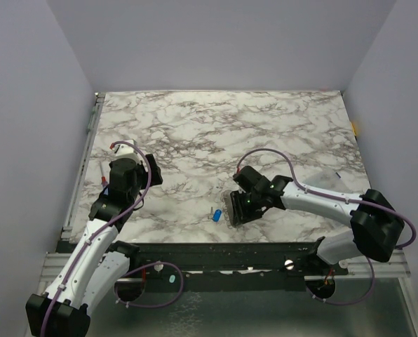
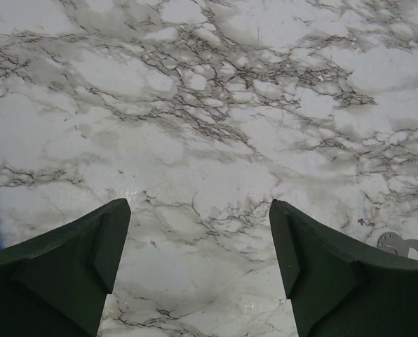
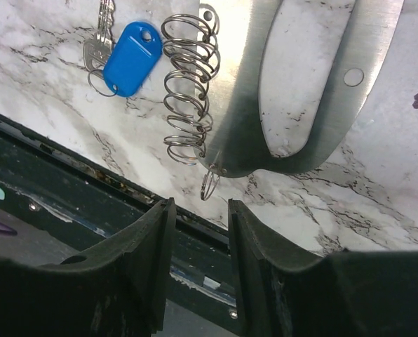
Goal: Put the keys on the keyring
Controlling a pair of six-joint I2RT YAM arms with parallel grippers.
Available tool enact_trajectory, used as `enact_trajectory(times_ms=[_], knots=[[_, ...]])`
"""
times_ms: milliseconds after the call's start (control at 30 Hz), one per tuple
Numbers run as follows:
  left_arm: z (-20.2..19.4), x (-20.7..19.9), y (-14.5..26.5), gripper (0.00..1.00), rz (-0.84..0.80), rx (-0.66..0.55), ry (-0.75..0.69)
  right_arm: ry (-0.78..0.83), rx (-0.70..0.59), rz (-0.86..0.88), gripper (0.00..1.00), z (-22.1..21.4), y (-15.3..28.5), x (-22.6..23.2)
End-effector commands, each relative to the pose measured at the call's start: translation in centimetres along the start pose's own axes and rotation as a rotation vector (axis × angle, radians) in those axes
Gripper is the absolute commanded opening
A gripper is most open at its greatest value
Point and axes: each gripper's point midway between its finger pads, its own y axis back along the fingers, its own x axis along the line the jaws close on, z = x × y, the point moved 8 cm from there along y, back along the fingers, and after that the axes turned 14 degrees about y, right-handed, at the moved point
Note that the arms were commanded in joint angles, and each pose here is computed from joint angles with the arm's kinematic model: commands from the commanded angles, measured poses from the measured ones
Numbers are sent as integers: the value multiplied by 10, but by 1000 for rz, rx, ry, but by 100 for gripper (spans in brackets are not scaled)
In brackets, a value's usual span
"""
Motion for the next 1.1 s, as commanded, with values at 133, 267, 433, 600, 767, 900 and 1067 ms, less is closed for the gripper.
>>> enact_trajectory(times_ms=[133,267,433,600,767,900,1067], knots=[[6,-6,4,88,-42,-17,-6,-32,36,-75,41,-7,-12,0],[6,-6,4,88,-42,-18,-6,-36,49,-85,40,-9,-16,-1],[6,-6,4,88,-41,-18,-6,-32,49,-80,35,-8,-19,0],[6,-6,3,88,-39,-15,-8,-27,59,-79,32,-10,-21,1],[5,-6,2,88,-37,-12,-9,-24,55,-79,32,-9,-22,3],[6,-6,3,88,-38,-15,-9,-22,59,-87,27,-10,-24,3],[6,-6,3,88,-38,-15,-8,-17,56,-93,14,-9,-26,3]])
